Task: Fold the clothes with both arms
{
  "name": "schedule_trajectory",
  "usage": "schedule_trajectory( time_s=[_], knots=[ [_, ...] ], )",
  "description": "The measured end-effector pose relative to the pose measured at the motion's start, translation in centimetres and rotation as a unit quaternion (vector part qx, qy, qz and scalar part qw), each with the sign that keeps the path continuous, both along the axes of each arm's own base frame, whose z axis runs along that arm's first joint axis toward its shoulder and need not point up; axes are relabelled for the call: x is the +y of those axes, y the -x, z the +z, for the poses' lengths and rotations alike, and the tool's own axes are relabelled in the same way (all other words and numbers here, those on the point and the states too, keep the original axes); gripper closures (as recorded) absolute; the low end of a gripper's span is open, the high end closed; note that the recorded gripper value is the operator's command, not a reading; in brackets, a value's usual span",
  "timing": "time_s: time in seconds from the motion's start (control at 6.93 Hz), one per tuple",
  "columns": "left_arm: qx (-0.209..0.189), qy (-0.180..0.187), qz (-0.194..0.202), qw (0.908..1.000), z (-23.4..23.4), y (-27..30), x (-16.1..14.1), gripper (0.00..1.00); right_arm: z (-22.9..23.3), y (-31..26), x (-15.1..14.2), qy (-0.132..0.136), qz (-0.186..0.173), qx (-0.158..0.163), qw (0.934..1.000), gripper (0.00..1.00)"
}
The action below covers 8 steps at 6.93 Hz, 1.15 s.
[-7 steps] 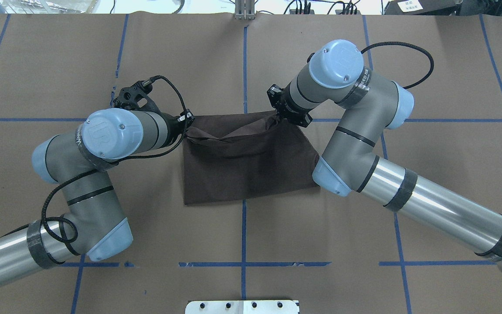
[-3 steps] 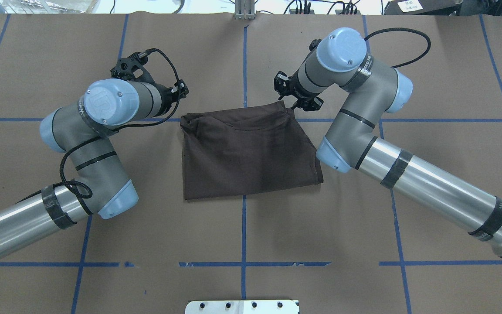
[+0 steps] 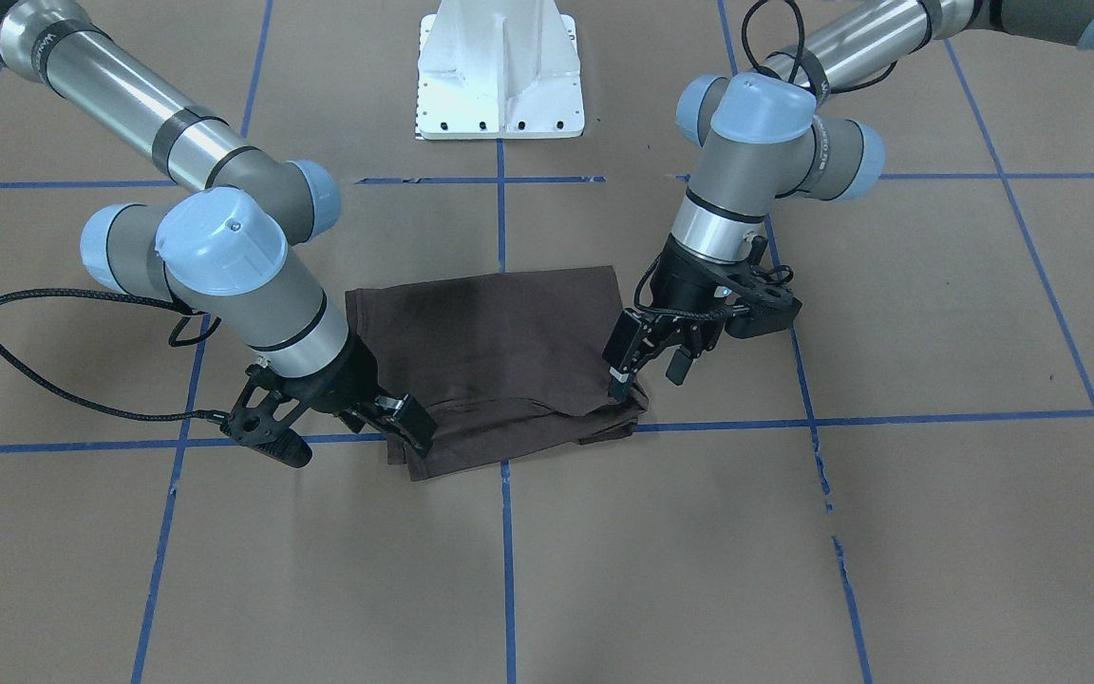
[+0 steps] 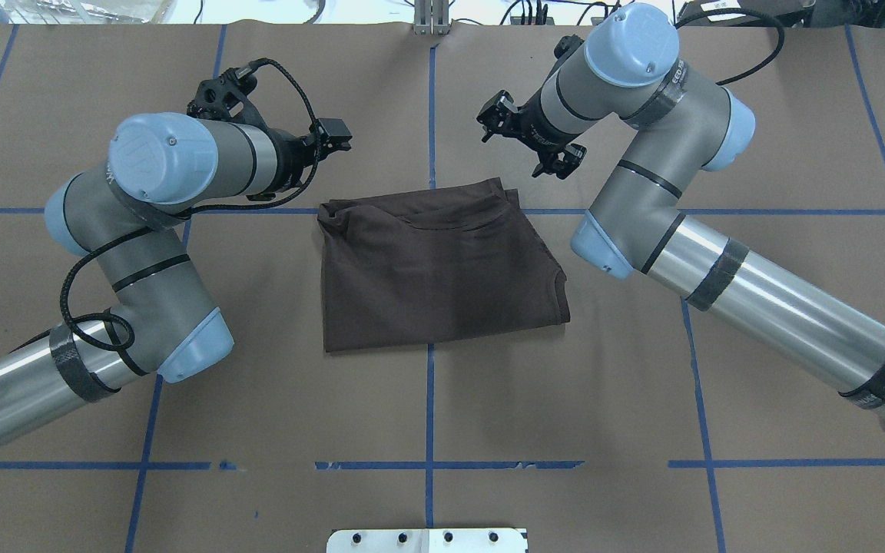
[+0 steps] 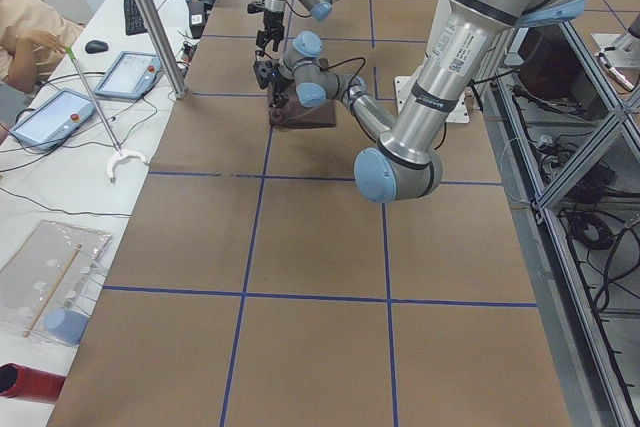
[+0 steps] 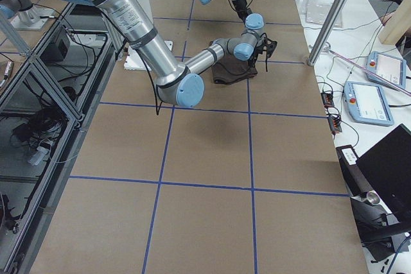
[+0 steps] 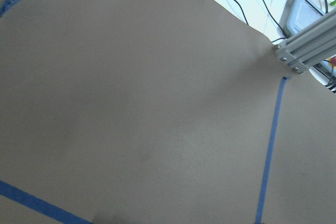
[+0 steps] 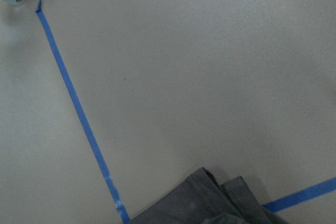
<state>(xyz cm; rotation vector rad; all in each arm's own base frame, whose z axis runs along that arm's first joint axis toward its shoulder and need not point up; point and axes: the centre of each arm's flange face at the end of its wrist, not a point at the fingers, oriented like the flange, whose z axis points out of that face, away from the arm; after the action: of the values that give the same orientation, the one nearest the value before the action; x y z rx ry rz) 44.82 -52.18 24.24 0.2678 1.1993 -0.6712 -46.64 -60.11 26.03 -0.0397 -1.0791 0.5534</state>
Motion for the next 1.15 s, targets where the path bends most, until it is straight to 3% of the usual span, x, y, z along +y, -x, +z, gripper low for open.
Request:
schedule_trajectory(
  time_s=[0.14, 0.29, 0.43, 0.58, 0.72, 1.01, 1.15],
  knots=[
    [0.013, -0.006, 0.003, 0.9999, -0.5, 1.1, 1.1, 0.0, 0.9, -1.3, 1.0, 0.001, 0.001, -0.003, 1.0, 0.0],
    [0.002, -0.032, 0.019, 0.9993, 0.1, 3.0, 2.6, 0.0, 2.7, -3.5, 1.5, -0.004, 0.003, 0.002, 1.0, 0.0],
    [-0.037, -0.084, 0.048, 0.9946, 1.4, 5.5, 3.6, 0.0, 5.4, -6.5, 1.0, -0.022, 0.001, 0.02, 0.9996, 0.0],
    [-0.088, -0.133, 0.079, 0.984, 3.6, 8.8, 3.0, 0.0, 9.1, -10.5, 0.0, -0.053, -0.013, 0.05, 0.9973, 0.0],
    [-0.137, -0.172, 0.115, 0.9687, 6.6, 13.4, 1.4, 0.0, 13.5, -16.4, -1.3, -0.087, -0.038, 0.079, 0.9924, 0.0],
    [-0.225, -0.235, 0.174, 0.9294, 13.6, 25.4, -2.7, 0.0, 22.2, -32.1, -2.5, -0.132, -0.087, 0.11, 0.9812, 0.0],
    [-0.268, -0.254, 0.191, 0.9096, 17.6, 31.5, -5.1, 0.0, 25.7, -38.7, -2.0, -0.157, -0.117, 0.136, 0.9712, 0.0]
  ],
)
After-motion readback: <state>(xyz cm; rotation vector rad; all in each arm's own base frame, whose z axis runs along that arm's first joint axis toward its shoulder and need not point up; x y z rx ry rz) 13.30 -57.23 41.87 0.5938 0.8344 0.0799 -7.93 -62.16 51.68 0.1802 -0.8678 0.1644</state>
